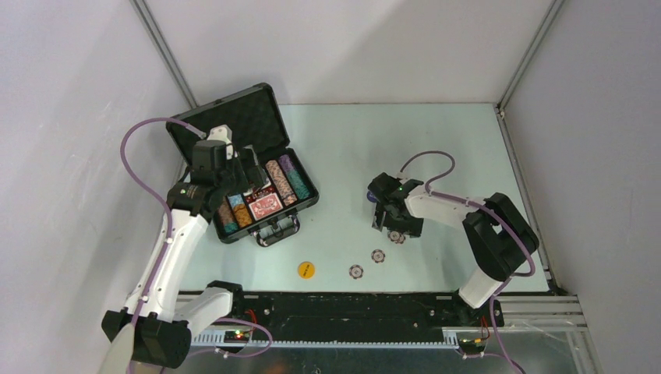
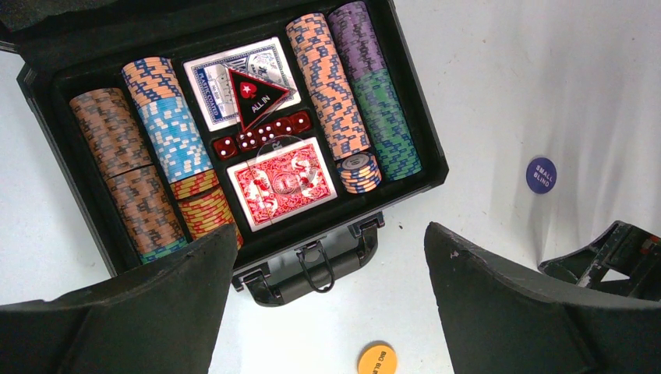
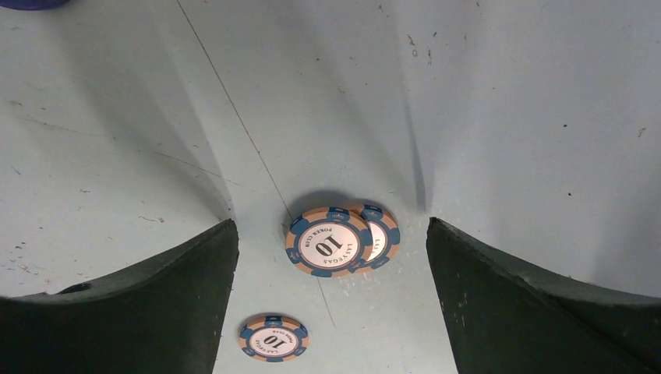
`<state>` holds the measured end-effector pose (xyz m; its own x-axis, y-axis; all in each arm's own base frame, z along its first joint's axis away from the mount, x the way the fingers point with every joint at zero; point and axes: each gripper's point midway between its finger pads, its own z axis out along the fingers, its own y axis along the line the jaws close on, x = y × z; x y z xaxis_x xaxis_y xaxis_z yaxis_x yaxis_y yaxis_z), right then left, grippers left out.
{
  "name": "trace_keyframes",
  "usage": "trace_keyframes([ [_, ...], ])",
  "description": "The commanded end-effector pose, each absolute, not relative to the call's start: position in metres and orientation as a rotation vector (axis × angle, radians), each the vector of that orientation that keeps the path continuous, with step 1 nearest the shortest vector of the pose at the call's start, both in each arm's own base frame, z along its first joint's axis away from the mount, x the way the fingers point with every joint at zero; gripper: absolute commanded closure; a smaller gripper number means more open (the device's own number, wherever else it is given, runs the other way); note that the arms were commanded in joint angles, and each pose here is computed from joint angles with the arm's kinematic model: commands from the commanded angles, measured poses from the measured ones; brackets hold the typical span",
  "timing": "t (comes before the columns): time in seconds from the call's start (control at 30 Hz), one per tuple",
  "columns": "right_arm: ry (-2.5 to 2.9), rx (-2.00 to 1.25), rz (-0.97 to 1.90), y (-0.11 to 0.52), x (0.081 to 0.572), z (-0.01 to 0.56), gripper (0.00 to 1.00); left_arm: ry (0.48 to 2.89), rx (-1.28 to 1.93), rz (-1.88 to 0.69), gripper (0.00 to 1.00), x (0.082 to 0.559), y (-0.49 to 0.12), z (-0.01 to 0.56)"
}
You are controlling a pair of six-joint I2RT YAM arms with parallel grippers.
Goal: Pack up texas hold em set
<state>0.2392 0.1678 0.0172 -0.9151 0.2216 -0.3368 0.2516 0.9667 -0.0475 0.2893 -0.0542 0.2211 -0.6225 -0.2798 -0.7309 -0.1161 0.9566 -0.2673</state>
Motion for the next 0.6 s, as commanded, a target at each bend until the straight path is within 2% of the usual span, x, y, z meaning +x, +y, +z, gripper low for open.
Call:
trace_keyframes([
  [0.0,2.794,0.366,-0.215,0.146,0.228,0.007,0.07,2.229,-0.254,-0.244,0.06,0.292,-0.053,0.224],
  [0.57,2.775,0.412,-0.212,0.126,0.213,0.014,0.14,2.23,-0.255,-0.246,0.06,0.292,-0.053,0.223],
])
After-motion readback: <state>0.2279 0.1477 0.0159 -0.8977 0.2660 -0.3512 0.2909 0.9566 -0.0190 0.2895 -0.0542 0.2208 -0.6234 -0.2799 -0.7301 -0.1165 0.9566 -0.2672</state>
